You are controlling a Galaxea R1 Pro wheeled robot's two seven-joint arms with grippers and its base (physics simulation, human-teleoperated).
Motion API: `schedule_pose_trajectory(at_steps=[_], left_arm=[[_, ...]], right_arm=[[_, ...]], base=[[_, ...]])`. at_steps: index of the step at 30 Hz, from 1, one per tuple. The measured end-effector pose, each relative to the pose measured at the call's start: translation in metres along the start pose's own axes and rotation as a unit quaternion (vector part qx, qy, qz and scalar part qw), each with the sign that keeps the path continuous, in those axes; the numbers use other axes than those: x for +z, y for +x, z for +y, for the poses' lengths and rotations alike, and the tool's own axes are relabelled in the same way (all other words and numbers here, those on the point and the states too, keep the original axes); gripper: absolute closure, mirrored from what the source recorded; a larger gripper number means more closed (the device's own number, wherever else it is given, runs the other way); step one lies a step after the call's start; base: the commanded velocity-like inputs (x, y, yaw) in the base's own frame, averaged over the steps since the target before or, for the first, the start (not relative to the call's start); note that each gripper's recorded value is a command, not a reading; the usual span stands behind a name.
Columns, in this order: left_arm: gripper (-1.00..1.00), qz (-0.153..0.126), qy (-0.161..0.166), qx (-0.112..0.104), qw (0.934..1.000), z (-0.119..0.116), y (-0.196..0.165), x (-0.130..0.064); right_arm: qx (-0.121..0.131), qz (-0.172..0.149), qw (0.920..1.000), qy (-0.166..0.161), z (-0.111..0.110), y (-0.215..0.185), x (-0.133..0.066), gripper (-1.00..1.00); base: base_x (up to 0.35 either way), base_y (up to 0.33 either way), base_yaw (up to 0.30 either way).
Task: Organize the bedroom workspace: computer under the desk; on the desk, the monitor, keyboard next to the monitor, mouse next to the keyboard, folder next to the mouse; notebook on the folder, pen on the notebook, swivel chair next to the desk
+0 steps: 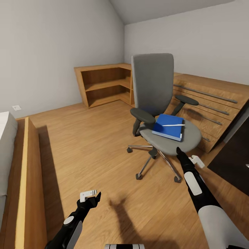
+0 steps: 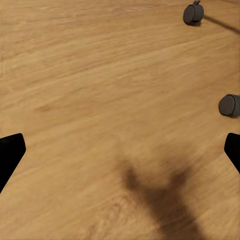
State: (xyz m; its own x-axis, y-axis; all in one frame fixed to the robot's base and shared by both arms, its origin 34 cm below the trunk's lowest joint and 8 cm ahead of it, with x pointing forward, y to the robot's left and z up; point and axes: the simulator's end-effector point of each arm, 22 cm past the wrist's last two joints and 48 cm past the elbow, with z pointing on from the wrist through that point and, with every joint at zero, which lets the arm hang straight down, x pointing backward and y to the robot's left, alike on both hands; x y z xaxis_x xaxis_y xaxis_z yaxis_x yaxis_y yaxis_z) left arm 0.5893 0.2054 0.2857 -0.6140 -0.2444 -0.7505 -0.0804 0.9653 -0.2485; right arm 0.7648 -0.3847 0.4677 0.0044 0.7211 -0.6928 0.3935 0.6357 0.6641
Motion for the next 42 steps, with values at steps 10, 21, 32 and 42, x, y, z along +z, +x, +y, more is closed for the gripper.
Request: schedule_pose_trajectory(at_steps=[10,21,32,42], left_arm=[[-1.0,-0.001,0.002,0.0,1.0,-0.001,-0.001,0.0],[-1.0,-0.023,0.002,0.002,0.9997,-0.001,-0.01,0.0],[-1.0,-0.024,0.002,0.003,0.9997,-0.001,-0.011,0.0],[-1.0,-0.024,0.002,0.003,0.9997,-0.001,-0.011,0.0]], right_arm=[[0.0,0.0,1.0,-0.002,0.002,0.0,0.0,-1.0],[0.0,-0.001,1.0,-0.003,0.003,-0.001,0.0,-1.0],[0.0,-0.003,1.0,-0.005,0.005,-0.003,0.0,-1.0],[0.0,-0.004,1.0,-0.005,0.005,-0.003,0.0,-1.0]], base=[[0.056,0.0,0.001],[0.051,0.0,0.0],[0.115,0.0,0.0],[0.067,0.0,0.0]])
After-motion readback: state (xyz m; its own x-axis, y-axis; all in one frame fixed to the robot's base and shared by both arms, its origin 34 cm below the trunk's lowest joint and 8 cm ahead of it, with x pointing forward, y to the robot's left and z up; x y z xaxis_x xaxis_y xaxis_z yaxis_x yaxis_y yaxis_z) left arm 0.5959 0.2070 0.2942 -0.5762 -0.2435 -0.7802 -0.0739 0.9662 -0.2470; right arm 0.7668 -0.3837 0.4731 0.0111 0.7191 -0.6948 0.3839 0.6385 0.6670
